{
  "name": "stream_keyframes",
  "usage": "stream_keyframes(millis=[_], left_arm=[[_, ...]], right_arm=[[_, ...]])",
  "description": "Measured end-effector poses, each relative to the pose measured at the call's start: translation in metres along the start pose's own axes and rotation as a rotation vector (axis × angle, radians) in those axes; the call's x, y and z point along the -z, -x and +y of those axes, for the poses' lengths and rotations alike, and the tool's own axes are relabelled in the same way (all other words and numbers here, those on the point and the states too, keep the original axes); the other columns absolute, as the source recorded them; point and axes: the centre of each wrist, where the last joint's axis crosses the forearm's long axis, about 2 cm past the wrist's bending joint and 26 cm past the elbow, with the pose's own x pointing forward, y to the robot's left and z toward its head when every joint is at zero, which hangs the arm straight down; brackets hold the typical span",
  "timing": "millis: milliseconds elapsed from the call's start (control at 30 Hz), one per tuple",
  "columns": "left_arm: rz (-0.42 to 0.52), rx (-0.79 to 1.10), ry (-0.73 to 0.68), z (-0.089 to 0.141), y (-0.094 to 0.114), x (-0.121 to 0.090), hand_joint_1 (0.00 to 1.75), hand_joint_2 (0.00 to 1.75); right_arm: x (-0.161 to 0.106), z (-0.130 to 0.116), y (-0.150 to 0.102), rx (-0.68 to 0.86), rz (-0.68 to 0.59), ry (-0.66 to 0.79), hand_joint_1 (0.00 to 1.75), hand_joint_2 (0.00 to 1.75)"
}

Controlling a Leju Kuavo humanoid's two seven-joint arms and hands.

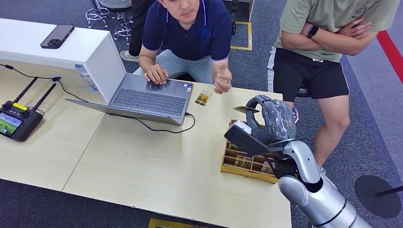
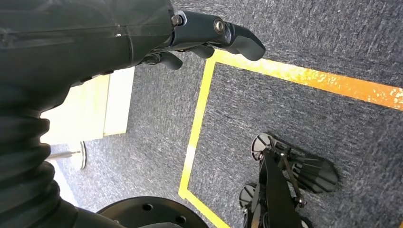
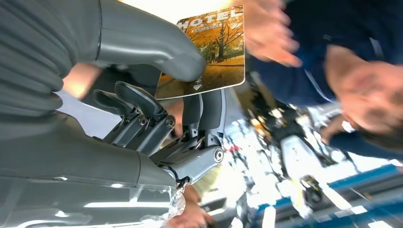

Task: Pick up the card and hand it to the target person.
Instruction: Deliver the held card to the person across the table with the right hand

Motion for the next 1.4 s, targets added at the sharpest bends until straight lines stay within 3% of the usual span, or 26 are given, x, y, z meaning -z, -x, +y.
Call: stream_keyframes(millis=[367,867,1000,1067,1200,1400], left_arm=[[-0.002,0.015,0.002,0.000,0.000,0.000,0.00,1.75],[0.003,0.035,0.007,-0.001,0.000,0.000,0.00,1.75],[-0.009,0.057,0.014,-0.001,0.000,0.000,0.00,1.75],[-0.017,0.068,0.014,-0.002,0.000,0.000,0.00,1.75],[-0.027,0.072,0.004,-0.001,0.001,0.000,0.00,0.00],[-0.026,0.065,0.003,-0.001,0.001,0.000,0.00,0.00]], right_arm=[[0.034,0.009,-0.026,-0.002,-0.079,0.022,1.75,1.75],[0.042,0.048,-0.031,-0.211,-0.145,0.031,1.75,1.75],[0.039,0.056,-0.028,-0.262,-0.155,0.012,0.00,1.75],[0.038,0.060,-0.027,-0.274,-0.155,0.000,0.00,1.75],[0.035,0.064,-0.025,-0.270,-0.147,-0.015,0.00,1.75],[0.030,0.067,-0.020,-0.118,-0.097,-0.013,0.00,1.75]])
